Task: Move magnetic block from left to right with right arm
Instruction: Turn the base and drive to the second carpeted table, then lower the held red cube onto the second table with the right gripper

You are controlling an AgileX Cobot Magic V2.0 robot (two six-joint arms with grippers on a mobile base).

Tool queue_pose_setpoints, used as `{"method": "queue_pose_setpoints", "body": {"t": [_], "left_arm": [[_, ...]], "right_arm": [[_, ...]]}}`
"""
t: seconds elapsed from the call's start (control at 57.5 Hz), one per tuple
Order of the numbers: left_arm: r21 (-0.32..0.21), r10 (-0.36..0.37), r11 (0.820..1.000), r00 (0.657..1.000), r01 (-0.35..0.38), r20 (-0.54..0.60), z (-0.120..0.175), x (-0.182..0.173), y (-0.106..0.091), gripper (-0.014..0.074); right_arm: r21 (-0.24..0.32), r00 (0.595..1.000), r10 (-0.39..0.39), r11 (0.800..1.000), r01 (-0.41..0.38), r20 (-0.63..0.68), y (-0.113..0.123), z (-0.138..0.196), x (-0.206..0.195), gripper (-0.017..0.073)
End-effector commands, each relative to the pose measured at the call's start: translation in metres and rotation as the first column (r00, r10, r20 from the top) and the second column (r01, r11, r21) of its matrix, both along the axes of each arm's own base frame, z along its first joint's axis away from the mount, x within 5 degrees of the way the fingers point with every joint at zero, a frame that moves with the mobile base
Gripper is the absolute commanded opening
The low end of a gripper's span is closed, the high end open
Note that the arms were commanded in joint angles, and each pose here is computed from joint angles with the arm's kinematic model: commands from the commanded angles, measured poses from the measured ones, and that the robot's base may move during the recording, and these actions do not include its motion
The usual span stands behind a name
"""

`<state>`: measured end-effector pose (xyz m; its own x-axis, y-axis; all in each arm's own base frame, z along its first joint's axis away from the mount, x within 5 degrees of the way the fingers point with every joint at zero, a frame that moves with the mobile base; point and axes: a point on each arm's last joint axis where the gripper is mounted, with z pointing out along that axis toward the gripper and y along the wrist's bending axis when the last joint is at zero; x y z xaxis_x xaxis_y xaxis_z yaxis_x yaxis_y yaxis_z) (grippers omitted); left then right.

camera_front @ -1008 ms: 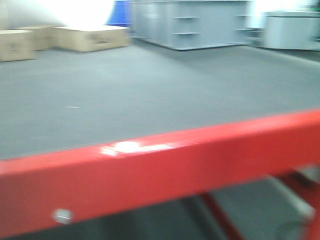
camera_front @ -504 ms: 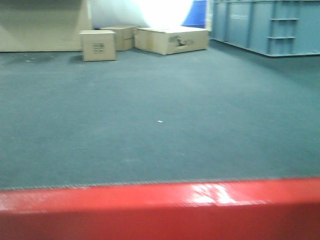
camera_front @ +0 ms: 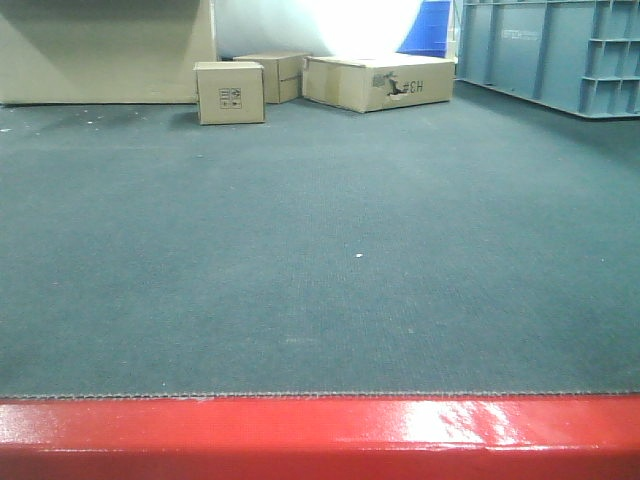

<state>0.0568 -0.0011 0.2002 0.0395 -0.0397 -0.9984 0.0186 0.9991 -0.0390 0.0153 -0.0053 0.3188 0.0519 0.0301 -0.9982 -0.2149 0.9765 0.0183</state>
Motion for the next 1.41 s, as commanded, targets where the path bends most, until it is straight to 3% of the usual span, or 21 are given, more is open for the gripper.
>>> {"method": "queue_pose_setpoints", "body": {"t": [0.0, 0.417, 0.539, 0.626, 0.765, 0.887, 1.043, 1.165, 1.391], "left_arm": [[-0.013, 0.01, 1.0, 0.996, -0.009, 0.085, 0.005, -0.001, 0.001, -0.0126], [-0.013, 0.01, 1.0, 0.996, -0.009, 0.085, 0.005, -0.001, 0.001, -0.0126], [-0.013, 0.01, 1.0, 0.996, -0.009, 0.085, 0.005, -0.001, 0.001, -0.0126], [-0.013, 0.01, 1.0, 0.996, -0.009, 0.085, 0.005, -0.001, 0.001, -0.0126], [-0.013, 0.01, 1.0, 0.996, -0.009, 0.085, 0.005, -0.001, 0.001, -0.0126], [-0.013, 0.01, 1.0, 0.996, -0.009, 0.085, 0.005, -0.001, 0.001, -0.0126], [-0.013, 0.01, 1.0, 0.996, -0.009, 0.085, 0.005, -0.001, 0.001, -0.0126], [-0.013, 0.01, 1.0, 0.996, -0.009, 0.085, 0.005, -0.001, 0.001, -0.0126], [-0.013, 0.01, 1.0, 0.996, -0.009, 0.085, 0.005, -0.001, 0.001, -0.0126]], "right_arm": [[-0.008, 0.995, 0.001, 1.0, 0.0, 0.1, 0.0, 0.016, -0.002, 0.01], [-0.005, 0.994, 0.004, 1.0, -0.004, 0.105, 0.001, 0.017, -0.001, 0.01], [-0.02, 0.999, 0.008, 1.0, -0.007, 0.044, 0.004, 0.022, 0.01, 0.01], [-0.055, 1.0, 0.01, 0.998, -0.01, -0.005, 0.01, 0.034, 0.026, 0.01], [-0.16, 0.993, 0.026, 0.986, -0.044, -0.114, 0.026, 0.054, 0.069, 0.01], [-0.191, 0.974, 0.063, 0.976, -0.105, -0.219, 0.048, 0.066, 0.112, 0.01], [-0.215, 0.921, 0.125, 0.952, -0.216, -0.37, 0.089, 0.073, 0.163, 0.01], [-0.192, 0.848, 0.158, 0.938, -0.29, -0.506, 0.125, 0.067, 0.199, 0.01], [-0.202, 0.71, 0.121, 0.914, -0.353, -0.693, 0.177, 0.025, 0.261, 0.01]]}}
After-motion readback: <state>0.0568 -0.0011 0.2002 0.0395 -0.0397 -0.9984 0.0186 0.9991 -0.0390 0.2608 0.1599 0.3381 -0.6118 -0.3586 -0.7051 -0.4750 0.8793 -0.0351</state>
